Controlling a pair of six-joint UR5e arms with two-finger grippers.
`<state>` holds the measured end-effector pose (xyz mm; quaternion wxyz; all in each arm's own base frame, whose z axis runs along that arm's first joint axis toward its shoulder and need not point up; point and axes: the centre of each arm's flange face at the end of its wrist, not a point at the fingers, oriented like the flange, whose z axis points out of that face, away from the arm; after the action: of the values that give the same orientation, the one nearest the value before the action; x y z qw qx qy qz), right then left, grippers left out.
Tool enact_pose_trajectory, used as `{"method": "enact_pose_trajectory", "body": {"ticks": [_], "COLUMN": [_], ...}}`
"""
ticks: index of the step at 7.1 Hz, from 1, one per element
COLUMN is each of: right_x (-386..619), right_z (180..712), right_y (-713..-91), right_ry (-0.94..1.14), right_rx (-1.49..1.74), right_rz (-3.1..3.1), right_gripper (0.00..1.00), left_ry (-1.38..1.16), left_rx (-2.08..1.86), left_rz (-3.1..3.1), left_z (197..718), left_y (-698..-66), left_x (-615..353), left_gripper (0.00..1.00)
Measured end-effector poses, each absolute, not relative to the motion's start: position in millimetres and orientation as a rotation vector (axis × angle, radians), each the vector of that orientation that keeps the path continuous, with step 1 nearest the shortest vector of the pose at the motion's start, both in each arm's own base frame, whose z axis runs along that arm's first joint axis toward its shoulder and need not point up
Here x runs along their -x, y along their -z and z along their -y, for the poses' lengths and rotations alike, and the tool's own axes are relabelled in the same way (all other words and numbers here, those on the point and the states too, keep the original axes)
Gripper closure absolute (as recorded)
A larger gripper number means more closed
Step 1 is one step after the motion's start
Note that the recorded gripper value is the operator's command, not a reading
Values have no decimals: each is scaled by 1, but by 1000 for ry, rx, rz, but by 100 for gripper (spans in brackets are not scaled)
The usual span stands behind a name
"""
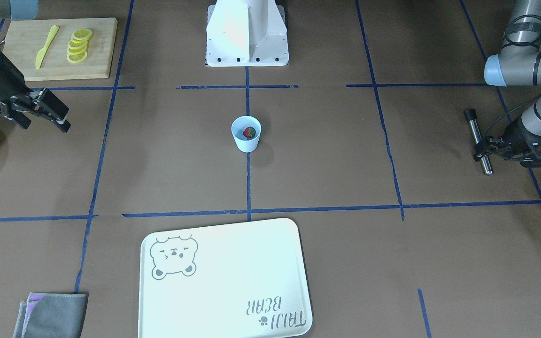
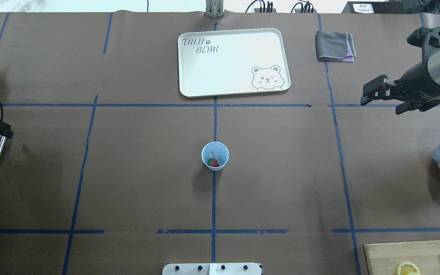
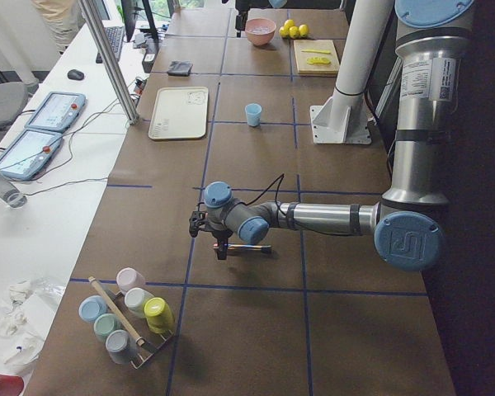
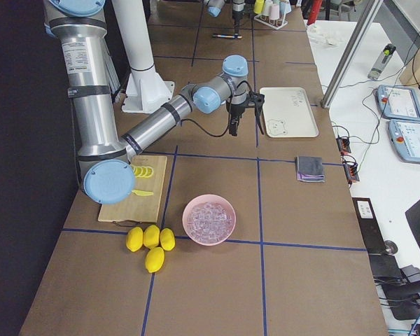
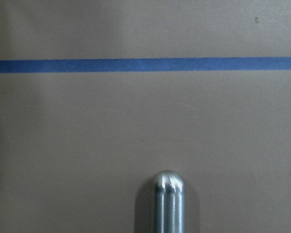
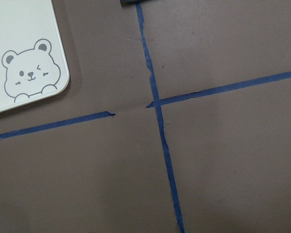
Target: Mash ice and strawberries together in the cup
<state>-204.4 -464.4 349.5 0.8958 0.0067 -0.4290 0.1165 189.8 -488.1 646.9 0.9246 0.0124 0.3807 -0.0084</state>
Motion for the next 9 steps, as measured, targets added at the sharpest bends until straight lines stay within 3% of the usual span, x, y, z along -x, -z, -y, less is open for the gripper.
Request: {"method": "enact_pose_trajectory", "body": {"ticks": [5,6,8,9], "right_x": [205,205,205,205], "right_z": [465,465,465,464], "right_y": [-352,-352,-351,-350], "right_ry": [-243,-242,-241,-241], "right_rx": [-11,-9,-11,-13], "right_rz": [886,886,887,889], "right_gripper": [0,0,0,0], "left_ry": [33,31,27,25], "left_rx": [-13,-9,1,8], "left_rz": [-780,-778,-779,-780], "left_z": [490,490,489,488], "left_y": [-648,-650,-653,-655], "left_x": [-194,-196,-199,-201], "left_gripper": [17,39,59,64]}}
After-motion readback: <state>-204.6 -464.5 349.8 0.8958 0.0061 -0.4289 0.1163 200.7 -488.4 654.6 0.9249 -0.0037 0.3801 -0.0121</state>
